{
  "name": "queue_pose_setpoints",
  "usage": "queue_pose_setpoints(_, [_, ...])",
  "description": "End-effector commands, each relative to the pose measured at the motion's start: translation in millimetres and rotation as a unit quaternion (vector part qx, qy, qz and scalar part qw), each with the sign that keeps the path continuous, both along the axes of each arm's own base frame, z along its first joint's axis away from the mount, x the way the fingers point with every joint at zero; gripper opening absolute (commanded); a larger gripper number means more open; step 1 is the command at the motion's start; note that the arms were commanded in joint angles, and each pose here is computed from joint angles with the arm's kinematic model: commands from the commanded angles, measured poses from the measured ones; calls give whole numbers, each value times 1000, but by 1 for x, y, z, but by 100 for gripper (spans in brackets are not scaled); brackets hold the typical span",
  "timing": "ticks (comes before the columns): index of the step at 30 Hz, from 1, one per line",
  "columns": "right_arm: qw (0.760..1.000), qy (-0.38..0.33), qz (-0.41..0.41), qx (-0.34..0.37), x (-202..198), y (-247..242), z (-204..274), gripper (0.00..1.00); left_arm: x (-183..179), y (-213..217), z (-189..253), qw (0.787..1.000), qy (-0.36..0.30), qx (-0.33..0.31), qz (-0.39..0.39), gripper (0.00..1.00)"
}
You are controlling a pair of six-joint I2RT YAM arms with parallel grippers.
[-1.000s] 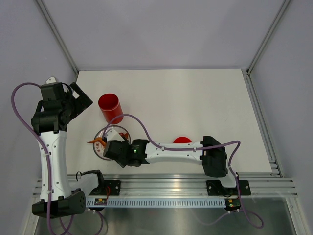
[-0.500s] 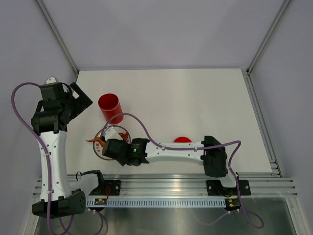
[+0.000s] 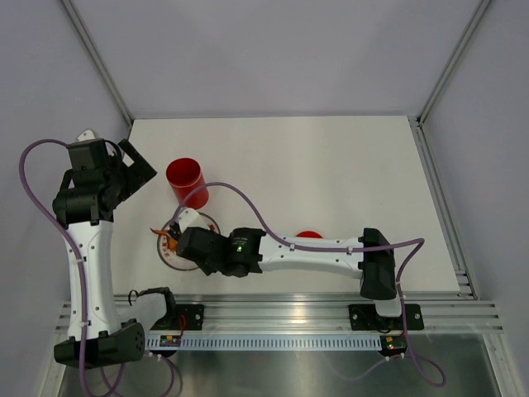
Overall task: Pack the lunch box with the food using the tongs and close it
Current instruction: Pick up the fake food from the plate, then place the fake food in the packing box.
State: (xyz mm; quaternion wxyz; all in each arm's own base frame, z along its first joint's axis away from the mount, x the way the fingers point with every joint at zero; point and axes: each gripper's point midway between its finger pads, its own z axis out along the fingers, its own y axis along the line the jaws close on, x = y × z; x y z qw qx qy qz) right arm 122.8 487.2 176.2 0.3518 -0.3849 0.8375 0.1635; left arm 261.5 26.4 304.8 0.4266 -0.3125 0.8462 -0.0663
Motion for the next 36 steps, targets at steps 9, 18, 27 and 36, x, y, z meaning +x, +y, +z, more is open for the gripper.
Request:
queue_pose_setpoints(9, [995,-59,-34,72,27,-11,72,0,5,2,8,1000,-17,7,-3,99])
queue_pose_setpoints(18, [989,-79,-63,105,78,-31,107,0,5,1,11,1000,-21,4,-3,99])
queue_pose_setpoints(27, [984,-103,-81,124,117,-36,136,0,6,1,12,1000,-21,3,-4,99])
queue_pose_setpoints(36, [983,-106,-86,121,148,-23,127,0,6,1,11,1000,-21,3,-4,99])
